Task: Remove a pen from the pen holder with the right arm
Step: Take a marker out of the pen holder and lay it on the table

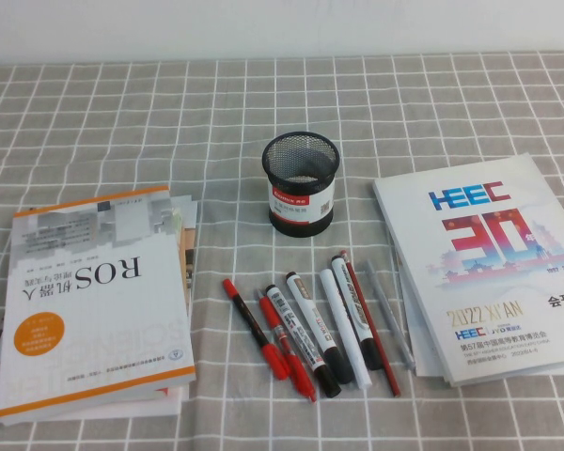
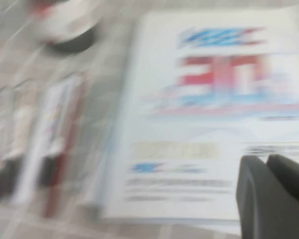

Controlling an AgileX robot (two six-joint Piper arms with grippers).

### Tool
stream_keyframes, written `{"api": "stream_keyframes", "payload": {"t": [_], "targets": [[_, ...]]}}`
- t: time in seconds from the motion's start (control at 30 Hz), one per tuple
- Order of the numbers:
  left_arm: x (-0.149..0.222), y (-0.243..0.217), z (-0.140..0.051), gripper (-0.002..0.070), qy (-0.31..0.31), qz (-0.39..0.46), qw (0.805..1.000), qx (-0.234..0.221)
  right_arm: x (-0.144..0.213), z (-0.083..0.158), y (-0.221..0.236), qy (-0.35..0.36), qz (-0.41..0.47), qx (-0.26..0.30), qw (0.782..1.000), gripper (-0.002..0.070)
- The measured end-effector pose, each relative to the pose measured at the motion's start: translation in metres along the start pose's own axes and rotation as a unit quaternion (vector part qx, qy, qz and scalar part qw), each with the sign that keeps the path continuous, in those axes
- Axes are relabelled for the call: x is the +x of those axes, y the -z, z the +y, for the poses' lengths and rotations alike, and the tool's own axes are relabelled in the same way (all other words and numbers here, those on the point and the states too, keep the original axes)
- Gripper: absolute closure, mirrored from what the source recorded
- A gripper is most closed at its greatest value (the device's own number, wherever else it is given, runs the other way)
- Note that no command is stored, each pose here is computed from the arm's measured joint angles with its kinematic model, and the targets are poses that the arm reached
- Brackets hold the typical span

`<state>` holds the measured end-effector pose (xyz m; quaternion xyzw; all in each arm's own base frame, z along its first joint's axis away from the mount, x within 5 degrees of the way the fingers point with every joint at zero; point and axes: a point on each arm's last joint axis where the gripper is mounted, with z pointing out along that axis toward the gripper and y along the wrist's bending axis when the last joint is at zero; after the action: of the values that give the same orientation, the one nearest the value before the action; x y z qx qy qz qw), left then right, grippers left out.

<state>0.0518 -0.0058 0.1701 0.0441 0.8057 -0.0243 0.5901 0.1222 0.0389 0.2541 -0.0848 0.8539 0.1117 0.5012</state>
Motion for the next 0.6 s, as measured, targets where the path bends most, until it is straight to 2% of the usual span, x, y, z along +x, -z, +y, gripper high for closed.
{"api": "stream_keyframes", "payload": {"t": [0.27, 0.43, 0.6], "targets": [[0.000, 0.000, 0.000, 0.0678, 0.000, 0.000, 1.000, 0.000, 0.074, -0.028, 0.016, -0.046, -0.138, 0.103, 0.984, 0.0688], [0.000, 0.000, 0.000, 0.0678, 0.000, 0.000, 1.000, 0.000, 0.080, -0.028, 0.027, -0.045, -0.204, 0.113, 0.971, 0.0688], [0.000, 0.000, 0.000, 0.0678, 0.000, 0.000, 1.000, 0.000, 0.088, -0.025, 0.033, -0.043, -0.207, 0.108, 0.972, 0.0688]]}}
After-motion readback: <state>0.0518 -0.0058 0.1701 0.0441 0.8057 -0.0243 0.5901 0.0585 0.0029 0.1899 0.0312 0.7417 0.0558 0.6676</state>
